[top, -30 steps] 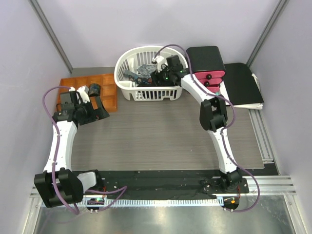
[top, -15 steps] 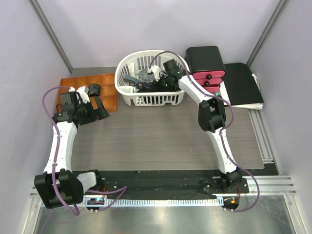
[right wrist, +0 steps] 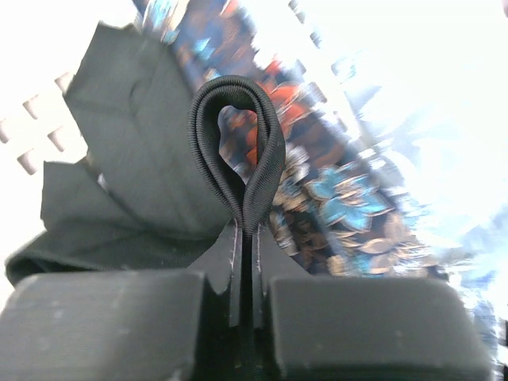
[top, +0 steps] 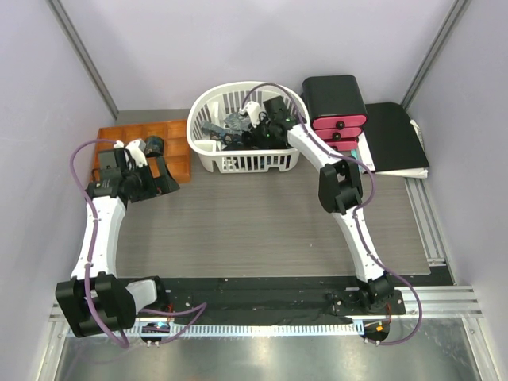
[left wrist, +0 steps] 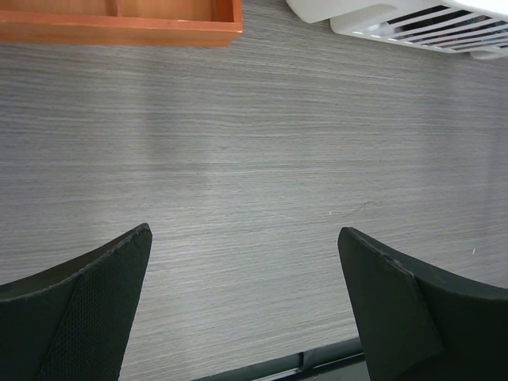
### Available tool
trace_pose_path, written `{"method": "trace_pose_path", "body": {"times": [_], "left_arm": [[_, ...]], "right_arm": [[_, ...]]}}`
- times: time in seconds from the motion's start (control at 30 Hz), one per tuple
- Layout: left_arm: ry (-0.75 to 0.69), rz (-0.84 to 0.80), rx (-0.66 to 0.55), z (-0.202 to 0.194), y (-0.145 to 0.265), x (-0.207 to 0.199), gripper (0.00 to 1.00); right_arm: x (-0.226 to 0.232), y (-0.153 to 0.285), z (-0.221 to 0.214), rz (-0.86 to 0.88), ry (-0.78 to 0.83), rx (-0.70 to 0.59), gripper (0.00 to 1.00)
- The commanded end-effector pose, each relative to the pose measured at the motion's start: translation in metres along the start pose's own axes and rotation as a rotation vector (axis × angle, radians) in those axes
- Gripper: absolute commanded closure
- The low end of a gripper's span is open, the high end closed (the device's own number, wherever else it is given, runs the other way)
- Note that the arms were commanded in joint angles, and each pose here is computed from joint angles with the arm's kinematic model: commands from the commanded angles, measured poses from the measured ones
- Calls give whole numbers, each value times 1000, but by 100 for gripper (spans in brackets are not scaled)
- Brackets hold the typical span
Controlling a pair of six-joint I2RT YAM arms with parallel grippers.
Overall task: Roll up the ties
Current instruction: Pick up the tie from the bin.
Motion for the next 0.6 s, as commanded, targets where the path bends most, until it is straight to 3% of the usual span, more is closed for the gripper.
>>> {"method": "trace_pose_path", "body": {"times": [0.0,0.13,0.33,0.43,0.57], "left_arm": [[-99,-63,-91,27,10,-14,0],[-196,-115,-115,28,14,-24,0],[-541,-305,-229,26,16,-64,0],[-740,-398,-304,24,4,-93,0],[-904,-449,-326,23,-32,-129,3]], "right_arm": [[-24,94,127,-177,4,-362,99],[-35,150,179,-254,-68,-575,99],[-41,242,234,-312,-140,-832,99],[-39,287,252,-330,-175,-931,99],[-32,342,261,-338,-224,-1014,99]]}}
Point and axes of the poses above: each gripper's point midway between its finger pads, its own y axis back along the fingers, its own x axis along the line the jaws close on, z = x × y, the point moved 3 cm from there along y, back along the fingers, and after that the axes turned 3 degrees about -y, right-handed, at the moved point
